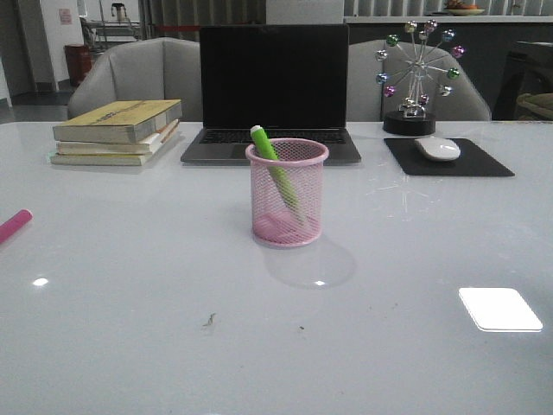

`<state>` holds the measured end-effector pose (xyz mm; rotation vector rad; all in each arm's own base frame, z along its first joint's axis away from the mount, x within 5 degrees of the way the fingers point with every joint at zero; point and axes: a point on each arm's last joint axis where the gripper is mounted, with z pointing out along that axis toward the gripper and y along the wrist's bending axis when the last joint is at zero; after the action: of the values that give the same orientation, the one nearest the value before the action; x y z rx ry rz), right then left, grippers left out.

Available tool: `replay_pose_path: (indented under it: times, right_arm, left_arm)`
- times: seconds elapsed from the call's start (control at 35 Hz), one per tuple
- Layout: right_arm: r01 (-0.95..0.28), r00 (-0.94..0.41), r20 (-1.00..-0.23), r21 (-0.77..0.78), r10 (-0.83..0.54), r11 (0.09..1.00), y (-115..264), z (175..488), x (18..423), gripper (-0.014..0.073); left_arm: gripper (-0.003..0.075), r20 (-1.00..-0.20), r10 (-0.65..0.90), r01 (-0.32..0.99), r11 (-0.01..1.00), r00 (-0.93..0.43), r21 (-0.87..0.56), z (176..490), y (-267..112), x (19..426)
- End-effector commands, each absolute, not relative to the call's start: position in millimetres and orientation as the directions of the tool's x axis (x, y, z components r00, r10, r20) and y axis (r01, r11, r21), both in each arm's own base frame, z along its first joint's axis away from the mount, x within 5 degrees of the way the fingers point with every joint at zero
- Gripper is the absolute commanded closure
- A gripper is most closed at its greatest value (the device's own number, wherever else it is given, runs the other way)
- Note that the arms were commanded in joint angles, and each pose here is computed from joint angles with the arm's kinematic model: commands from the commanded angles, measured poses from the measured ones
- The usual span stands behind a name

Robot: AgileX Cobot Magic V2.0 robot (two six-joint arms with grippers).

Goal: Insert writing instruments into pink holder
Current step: 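Lower the left gripper and close it on the pink marker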

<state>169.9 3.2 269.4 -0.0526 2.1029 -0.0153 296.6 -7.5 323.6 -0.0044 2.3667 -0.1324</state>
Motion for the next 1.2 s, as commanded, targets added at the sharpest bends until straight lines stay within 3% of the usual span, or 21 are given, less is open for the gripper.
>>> replay_pose_path:
  times: [0.0,0.37,0.97,1.06,1.17]
  right_arm:
    - [-0.025,-0.413,-0.910,-0.036,-0.043,0.999,2.3,285.7,173.4,0.0398]
    - [-0.025,-0.413,-0.910,-0.036,-0.043,0.999,2.3,285.7,173.4,0.0398]
    - [-0.025,-0.415,-0.909,-0.036,-0.043,0.999,2.3,285.6,173.4,0.0398]
    - [-0.025,-0.415,-0.909,-0.036,-0.043,0.999,2.3,285.6,173.4,0.0398]
    - [-0.025,-0.415,-0.909,-0.036,-0.043,0.999,2.3,285.6,173.4,0.0398]
  left_arm:
    - [0.0291,-0.730,-0.008,0.035,0.998,-0.684,-0.044,320.4,-3.8,317.2]
    - [0.0291,-0.644,0.010,0.027,0.999,-0.765,-0.017,234.8,-1.2,370.5]
    - [0.0292,-0.531,0.051,0.072,0.997,-0.846,-0.020,162.5,-21.2,389.3]
    - [0.0354,-0.509,0.052,0.072,0.997,-0.859,-0.021,157.3,-21.2,388.7]
    - [0.0577,-0.410,0.055,0.074,0.997,-0.911,-0.032,147.8,-21.7,381.1]
